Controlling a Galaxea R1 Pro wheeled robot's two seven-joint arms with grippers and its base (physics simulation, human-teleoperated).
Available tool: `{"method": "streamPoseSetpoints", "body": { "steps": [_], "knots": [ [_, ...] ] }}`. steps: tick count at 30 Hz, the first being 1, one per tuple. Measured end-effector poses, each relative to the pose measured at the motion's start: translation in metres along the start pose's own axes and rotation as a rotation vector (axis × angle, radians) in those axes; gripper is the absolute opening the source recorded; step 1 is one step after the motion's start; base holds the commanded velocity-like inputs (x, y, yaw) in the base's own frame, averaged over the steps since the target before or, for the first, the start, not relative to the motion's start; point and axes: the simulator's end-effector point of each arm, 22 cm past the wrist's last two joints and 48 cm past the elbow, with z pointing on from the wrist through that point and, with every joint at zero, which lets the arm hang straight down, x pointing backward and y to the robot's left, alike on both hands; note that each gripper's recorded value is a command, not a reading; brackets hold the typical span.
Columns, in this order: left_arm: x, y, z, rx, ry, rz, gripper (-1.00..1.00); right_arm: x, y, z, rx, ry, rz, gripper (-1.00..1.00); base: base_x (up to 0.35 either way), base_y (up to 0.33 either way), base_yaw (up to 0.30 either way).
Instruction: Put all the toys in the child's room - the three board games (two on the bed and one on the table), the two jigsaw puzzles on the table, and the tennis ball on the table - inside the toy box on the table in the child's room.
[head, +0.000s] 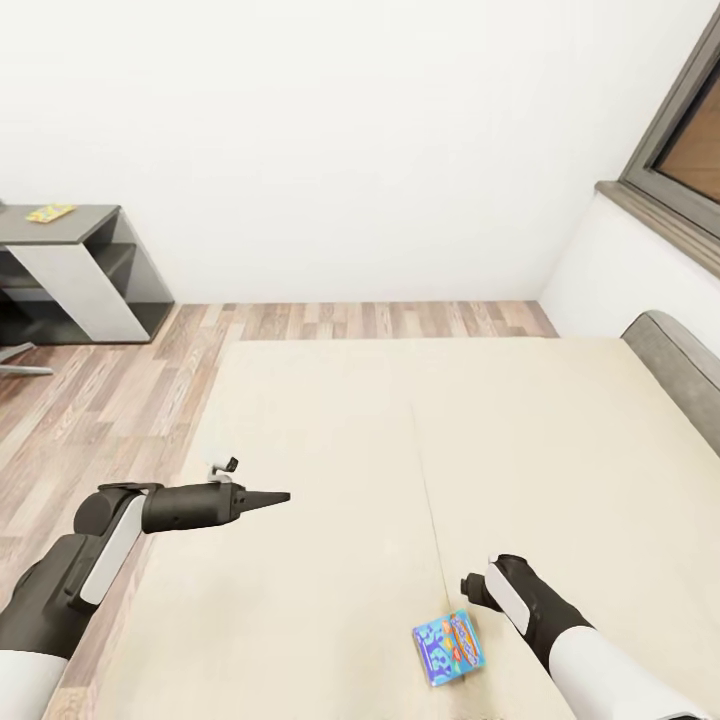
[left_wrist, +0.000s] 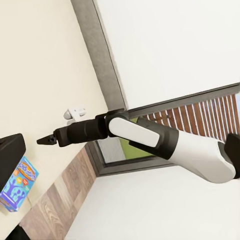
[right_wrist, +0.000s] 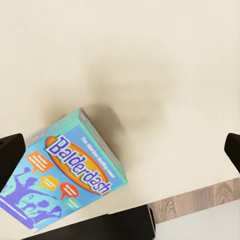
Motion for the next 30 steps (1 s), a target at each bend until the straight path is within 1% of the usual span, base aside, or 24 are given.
{"method": "streamPoseSetpoints", "body": {
  "steps": [13, 21, 30],
  "knots": [
    [0.004, 0.010, 0.003, -0.003, 0.004, -0.020, 1.00, 0.008, -0.004, 0.008, 0.008, 0.021, -0.002, 1.00, 0.000, 0.000, 0.000],
    [0.007, 0.016, 0.004, -0.007, 0.006, -0.031, 1.00, 0.013, -0.002, 0.013, 0.009, 0.033, -0.006, 1.00, 0.000, 0.000, 0.000],
    [0.008, 0.019, 0.004, -0.009, 0.008, -0.036, 1.00, 0.016, -0.002, 0.015, 0.008, 0.038, -0.008, 1.00, 0.000, 0.000, 0.000]
  ]
}}
